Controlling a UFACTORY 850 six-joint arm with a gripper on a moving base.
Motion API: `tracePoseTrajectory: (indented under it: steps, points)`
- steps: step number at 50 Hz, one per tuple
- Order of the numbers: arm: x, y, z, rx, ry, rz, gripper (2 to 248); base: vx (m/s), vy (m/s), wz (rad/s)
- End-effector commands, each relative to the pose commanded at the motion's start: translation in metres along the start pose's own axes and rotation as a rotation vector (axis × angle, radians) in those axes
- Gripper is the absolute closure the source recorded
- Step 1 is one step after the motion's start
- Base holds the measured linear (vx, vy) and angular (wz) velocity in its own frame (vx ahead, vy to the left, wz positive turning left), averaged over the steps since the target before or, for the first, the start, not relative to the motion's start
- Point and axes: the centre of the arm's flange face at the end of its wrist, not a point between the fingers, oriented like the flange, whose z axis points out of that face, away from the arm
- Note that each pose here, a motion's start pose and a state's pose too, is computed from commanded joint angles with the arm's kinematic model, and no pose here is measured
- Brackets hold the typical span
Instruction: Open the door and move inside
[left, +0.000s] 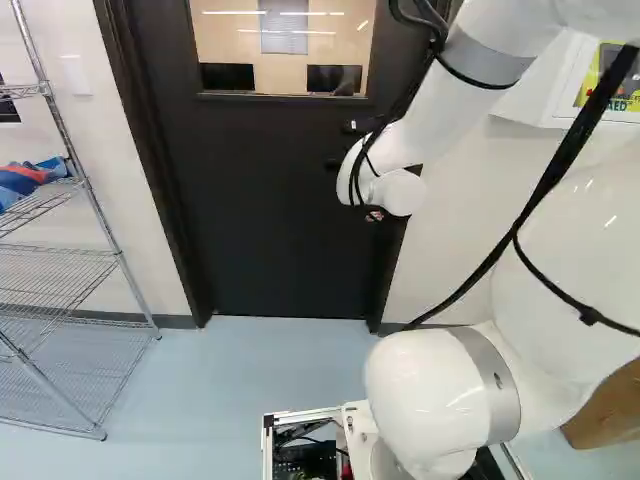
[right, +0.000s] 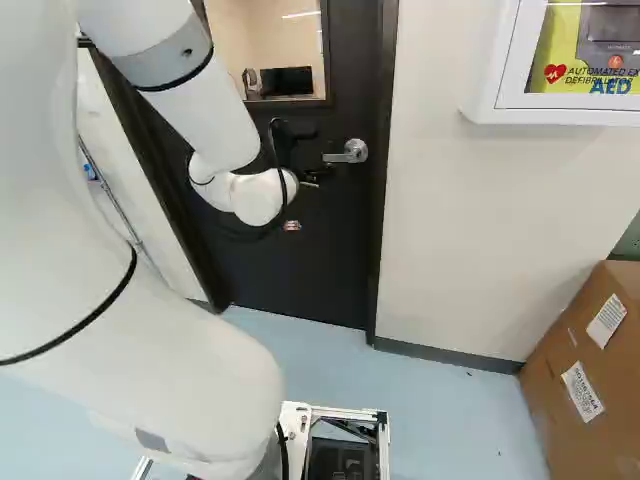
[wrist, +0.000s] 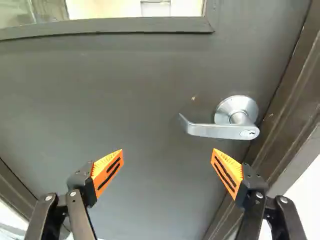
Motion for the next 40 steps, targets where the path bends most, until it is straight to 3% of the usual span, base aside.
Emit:
tracePoseTrajectory:
  steps: [40]
  points:
    - [0.044,0.007,0.012,-0.016,0.091,0.002,3,0.000,0.000,0.000]
